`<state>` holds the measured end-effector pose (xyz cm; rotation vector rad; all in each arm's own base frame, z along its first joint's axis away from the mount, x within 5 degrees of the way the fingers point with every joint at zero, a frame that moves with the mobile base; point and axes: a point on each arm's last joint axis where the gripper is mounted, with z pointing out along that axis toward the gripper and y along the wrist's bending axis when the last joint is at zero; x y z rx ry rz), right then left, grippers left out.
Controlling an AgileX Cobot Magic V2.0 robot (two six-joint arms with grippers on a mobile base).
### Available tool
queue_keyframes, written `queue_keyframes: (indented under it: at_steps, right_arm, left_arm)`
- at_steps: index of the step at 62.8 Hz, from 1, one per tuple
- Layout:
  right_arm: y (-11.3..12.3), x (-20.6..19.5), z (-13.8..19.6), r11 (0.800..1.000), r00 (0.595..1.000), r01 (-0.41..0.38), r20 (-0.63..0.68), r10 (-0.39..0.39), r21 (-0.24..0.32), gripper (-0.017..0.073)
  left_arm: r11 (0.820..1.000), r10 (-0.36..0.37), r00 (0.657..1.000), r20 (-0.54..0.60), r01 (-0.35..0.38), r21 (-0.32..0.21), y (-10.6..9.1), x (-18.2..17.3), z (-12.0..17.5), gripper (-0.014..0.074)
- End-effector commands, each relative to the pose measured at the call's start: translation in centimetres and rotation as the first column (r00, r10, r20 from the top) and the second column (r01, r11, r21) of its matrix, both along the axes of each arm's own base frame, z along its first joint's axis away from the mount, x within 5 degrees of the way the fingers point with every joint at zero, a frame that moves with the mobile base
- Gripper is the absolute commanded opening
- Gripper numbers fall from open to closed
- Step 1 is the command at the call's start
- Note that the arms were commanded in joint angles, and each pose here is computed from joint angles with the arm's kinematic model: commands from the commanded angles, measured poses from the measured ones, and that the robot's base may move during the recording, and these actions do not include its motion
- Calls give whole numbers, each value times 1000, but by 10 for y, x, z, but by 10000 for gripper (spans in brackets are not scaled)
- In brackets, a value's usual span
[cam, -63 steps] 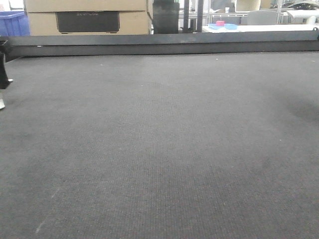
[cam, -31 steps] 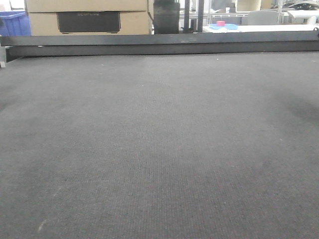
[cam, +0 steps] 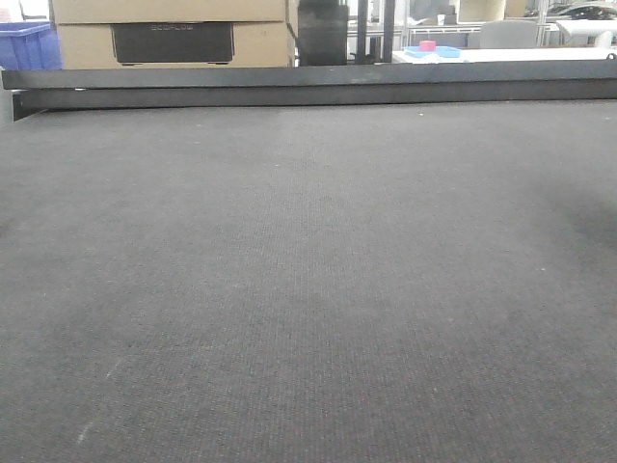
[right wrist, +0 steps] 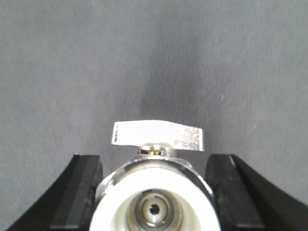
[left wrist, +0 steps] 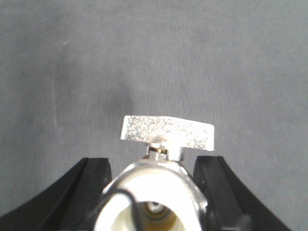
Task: Place valve from conveyor to right shelf box
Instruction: 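Close the left gripper on its valve body, then lift both held valves up off the conveyor surface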
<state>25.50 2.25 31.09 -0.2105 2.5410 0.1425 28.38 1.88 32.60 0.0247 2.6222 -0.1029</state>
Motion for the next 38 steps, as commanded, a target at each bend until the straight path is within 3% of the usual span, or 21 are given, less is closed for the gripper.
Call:
queue_keyframes:
  at_steps: [1, 8, 19, 28, 38]
  right_arm:
    - [-1, -8, -2, 1000, 998, 9, 65, -9, -1, -154]
    - [-2, -18, -5, 1000, 997, 13, 81, -12, -1, -154]
    - [-3, -34, 20, 1000, 979, 16, 205, -17, 6, -154]
    - [-4, -47, 50, 1000, 930, 25, 366, -29, 16, -154]
    - [-6, -60, 88, 999, 844, 32, 535, -44, 31, -154]
  left_arm:
    - [1000, 19, 991, 134, -17, -20, -5, -25, 15, -111]
    - [999, 28, 976, 215, -24, -22, -8, -52, 23, -111]
    - [1000, 31, 937, 347, -28, -13, -11, -81, 46, -111]
    - [999, 41, 895, 444, -33, -26, -13, -94, 61, -111]
    - [998, 55, 856, 513, -39, -42, -14, -98, 70, -111]
